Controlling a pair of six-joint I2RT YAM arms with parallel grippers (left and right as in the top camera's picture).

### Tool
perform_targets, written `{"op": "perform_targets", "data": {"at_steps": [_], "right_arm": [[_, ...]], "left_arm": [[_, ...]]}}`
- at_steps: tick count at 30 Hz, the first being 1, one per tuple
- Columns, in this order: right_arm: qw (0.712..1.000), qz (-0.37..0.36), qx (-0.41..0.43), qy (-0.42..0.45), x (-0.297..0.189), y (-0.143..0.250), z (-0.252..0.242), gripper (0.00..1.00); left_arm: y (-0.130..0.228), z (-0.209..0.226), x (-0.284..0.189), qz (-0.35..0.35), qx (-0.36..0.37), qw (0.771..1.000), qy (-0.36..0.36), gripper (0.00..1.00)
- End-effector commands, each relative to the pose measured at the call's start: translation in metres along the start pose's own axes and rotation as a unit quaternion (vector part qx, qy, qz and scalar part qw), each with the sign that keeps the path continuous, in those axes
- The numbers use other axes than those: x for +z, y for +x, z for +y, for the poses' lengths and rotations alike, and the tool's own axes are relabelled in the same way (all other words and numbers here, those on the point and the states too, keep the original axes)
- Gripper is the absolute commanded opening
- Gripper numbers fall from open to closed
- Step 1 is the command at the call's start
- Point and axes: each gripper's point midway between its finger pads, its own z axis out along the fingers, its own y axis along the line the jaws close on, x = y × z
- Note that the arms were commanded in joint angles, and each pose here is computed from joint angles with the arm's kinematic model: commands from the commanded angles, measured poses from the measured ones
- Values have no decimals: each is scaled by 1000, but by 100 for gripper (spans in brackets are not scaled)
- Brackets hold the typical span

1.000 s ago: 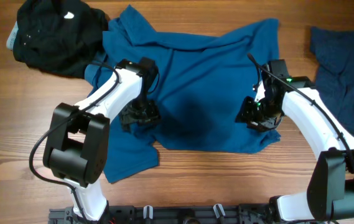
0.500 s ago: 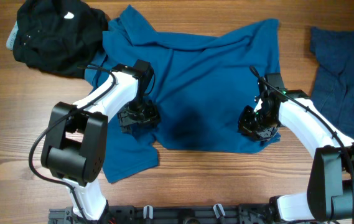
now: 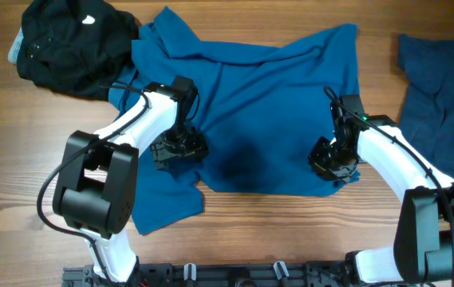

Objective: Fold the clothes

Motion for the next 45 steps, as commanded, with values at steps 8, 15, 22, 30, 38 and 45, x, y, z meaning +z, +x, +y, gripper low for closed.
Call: {"op": "perform_targets", "data": {"at_steps": [8, 15, 22, 30, 38, 45], "right_arm": [[999, -17, 14, 48, 3, -5, -18, 14], [998, -23, 17, 64, 6, -5, -26, 15], [997, -19, 32, 68, 21, 3, -37, 15], [994, -17, 83, 68, 19, -5, -53, 13], [985, -14, 144, 90, 13, -14, -86, 11], [970, -30, 200, 135, 6, -19, -118, 9]], "left_arm": [[2, -6, -1, 6, -8, 1000, 23, 100], [-1, -11, -2, 2, -7, 999, 35, 100], [-3, -15, -2, 0, -5, 999, 43, 100], [5, -23, -3, 22, -1, 997, 69, 100], [7, -37, -7, 36, 25, 993, 114, 100], [-4, -29, -10, 26, 18, 992, 123, 100]]}}
